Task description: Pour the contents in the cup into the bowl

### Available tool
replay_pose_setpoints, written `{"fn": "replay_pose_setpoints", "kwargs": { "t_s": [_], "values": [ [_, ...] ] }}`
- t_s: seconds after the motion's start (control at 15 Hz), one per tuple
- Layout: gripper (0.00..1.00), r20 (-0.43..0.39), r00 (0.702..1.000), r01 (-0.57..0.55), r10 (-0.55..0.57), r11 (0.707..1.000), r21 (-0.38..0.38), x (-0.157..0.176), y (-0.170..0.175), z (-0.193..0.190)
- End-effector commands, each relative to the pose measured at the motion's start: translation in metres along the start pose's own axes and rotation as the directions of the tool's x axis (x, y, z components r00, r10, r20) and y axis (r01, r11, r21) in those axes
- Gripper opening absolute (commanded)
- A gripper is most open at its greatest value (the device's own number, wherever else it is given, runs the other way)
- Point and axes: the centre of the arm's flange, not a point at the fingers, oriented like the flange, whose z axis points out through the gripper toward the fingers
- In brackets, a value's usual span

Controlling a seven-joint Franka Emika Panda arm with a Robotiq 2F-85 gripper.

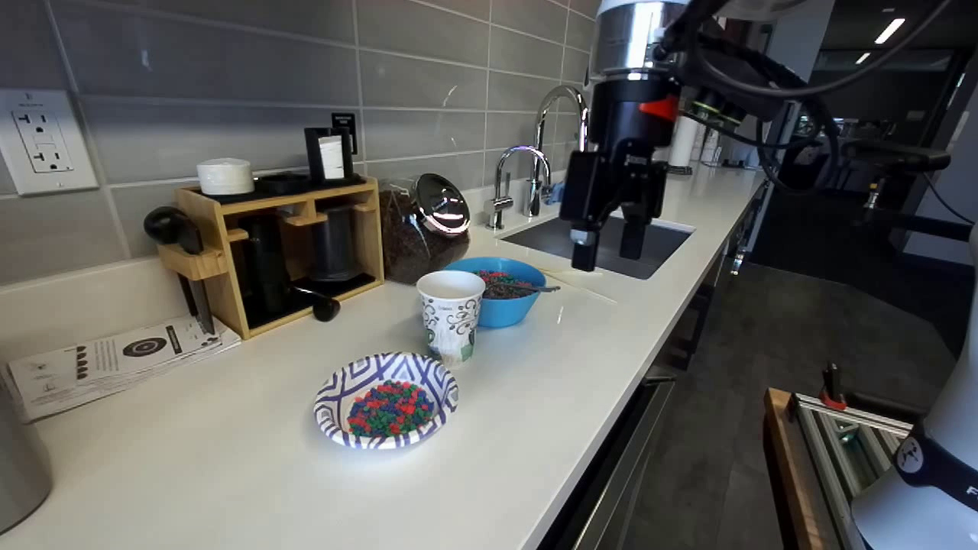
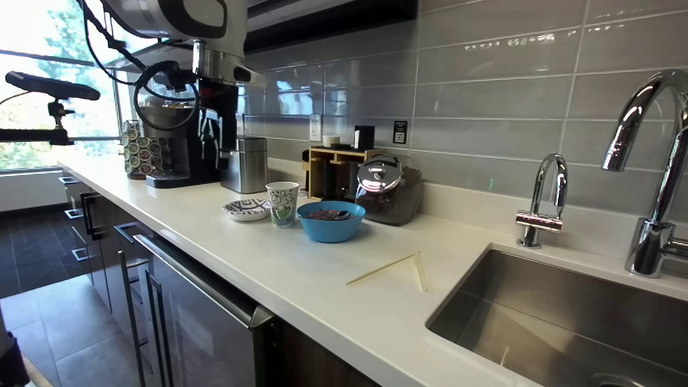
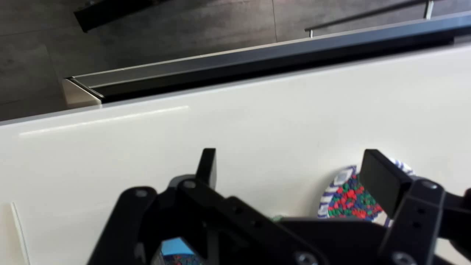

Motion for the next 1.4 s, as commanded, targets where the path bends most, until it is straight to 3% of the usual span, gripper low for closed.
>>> {"fn": "replay_pose_setpoints", "kwargs": {
  "t_s": [0.0, 0.27, 0.67, 0.87, 1.33],
  "values": [
    [1.0, -0.08, 0.981, -0.175, 0.179, 0.983, 0.054, 0.043, -0.029, 0.0],
    [1.0, -0.163, 0.915, -0.356, 0.369, 0.929, 0.104, 0.08, -0.054, 0.003],
    [1.0, -0.267, 0.751, -0.597, 0.604, 0.794, 0.116, 0.127, -0.091, 0.021],
    [1.0, -0.286, 0.695, -0.665, 0.66, 0.741, 0.095, 0.151, -0.093, 0.03],
    [1.0, -0.24, 0.696, -0.691, 0.676, 0.722, 0.031, 0.175, -0.11, 0.055]
  ]
}}
